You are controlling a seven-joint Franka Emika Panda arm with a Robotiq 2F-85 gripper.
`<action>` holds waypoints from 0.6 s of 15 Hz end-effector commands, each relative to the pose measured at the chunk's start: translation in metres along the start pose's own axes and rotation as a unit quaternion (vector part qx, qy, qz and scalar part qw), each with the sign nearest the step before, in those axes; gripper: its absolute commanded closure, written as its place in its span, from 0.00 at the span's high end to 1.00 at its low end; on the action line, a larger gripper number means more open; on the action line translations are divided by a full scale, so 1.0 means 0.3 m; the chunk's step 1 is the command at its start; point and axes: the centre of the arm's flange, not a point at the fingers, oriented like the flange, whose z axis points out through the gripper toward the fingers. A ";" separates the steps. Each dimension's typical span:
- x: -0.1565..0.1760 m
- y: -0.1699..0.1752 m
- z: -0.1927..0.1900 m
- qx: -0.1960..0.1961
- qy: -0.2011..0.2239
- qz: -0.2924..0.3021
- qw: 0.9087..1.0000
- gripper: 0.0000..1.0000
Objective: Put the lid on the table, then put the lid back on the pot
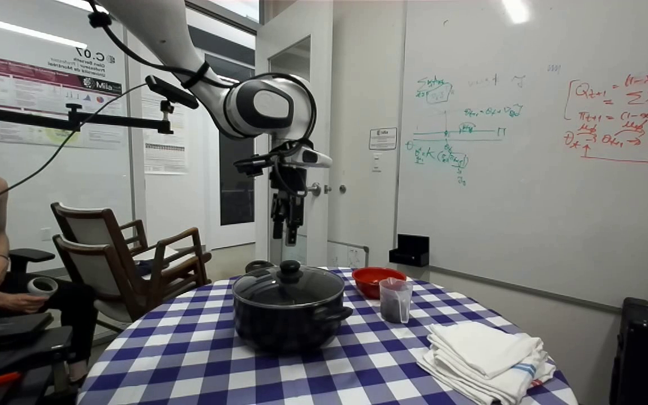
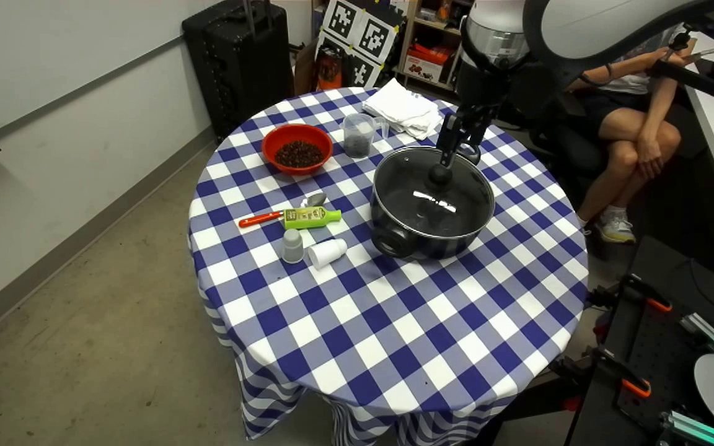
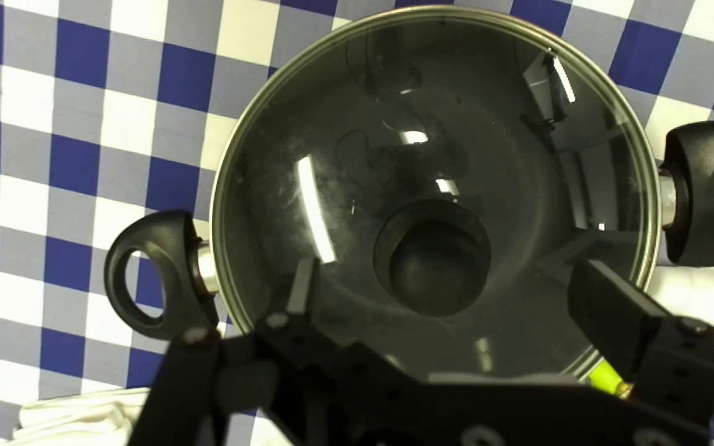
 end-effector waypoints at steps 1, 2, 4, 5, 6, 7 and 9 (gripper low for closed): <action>0.062 -0.011 0.038 0.006 -0.026 0.005 1.000 1.00; 0.066 -0.009 0.051 0.010 -0.029 0.005 1.000 1.00; 0.077 -0.015 0.065 0.028 -0.024 -0.006 0.999 1.00; 0.082 -0.022 0.068 0.041 -0.021 -0.014 0.999 1.00; 0.086 -0.029 0.074 0.047 -0.021 -0.019 0.999 1.00; 0.088 -0.037 0.079 0.055 -0.021 -0.025 0.998 1.00; 0.091 -0.047 0.087 0.066 -0.025 -0.034 0.997 1.00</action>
